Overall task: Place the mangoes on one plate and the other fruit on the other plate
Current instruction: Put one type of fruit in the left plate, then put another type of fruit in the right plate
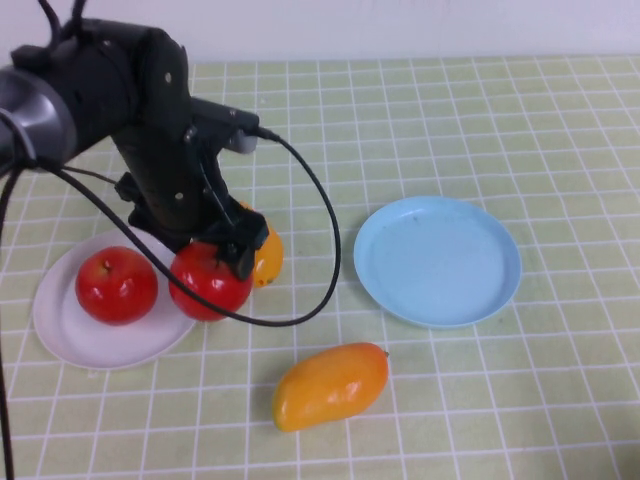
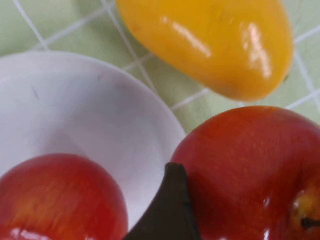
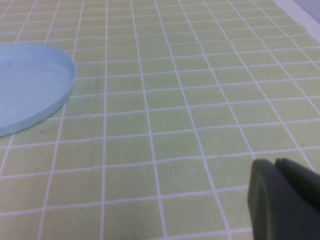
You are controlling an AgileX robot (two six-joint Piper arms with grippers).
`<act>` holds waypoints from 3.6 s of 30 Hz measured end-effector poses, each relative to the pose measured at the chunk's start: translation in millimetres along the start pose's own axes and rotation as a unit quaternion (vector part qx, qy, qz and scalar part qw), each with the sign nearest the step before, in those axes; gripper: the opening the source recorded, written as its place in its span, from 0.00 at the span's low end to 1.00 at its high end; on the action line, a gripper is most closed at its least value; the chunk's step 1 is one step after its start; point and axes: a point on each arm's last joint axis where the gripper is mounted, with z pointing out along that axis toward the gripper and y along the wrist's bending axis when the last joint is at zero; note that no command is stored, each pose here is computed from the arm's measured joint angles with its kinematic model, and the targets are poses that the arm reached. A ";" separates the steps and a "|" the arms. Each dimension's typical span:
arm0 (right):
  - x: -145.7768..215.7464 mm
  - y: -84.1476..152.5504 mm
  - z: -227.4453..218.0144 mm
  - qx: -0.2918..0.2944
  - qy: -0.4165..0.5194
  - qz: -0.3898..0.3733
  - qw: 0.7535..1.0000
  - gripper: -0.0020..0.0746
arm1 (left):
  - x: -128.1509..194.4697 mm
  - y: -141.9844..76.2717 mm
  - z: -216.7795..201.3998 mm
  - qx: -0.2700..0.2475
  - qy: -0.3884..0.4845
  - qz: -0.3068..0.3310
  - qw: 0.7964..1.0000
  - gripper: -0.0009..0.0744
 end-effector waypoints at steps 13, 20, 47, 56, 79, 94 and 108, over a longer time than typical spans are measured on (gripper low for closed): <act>0.0 0.0 0.0 0.000 0.000 0.000 1.000 0.00 | 1.6 17.5 9.6 -0.077 0.029 0.032 0.996 0.79; 0.0 0.0 0.0 0.000 0.000 0.000 1.000 0.00 | 2.0 25.1 10.8 -0.098 0.034 0.036 0.994 0.79; 0.0 0.0 0.0 0.000 0.000 0.000 1.000 0.00 | 30.8 14.7 -70.6 -0.106 -0.066 0.006 0.992 0.51; 0.0 0.0 0.0 0.000 0.000 0.000 1.000 0.01 | 124.8 1.6 -114.7 -0.107 -0.192 -0.010 0.975 0.03; 0.0 0.0 0.0 0.000 0.000 0.000 1.000 0.00 | 268.0 -10.2 -133.7 -0.104 -0.401 -0.108 0.904 0.02; 0.0 0.0 0.0 0.000 0.000 0.000 1.000 0.00 | 320.2 -18.6 -70.5 -0.131 -0.632 -0.074 0.760 0.02; 0.0 0.0 0.0 0.000 0.000 0.000 1.000 0.01 | 338.5 -14.8 -4.0 -0.148 -0.601 -0.113 0.777 0.02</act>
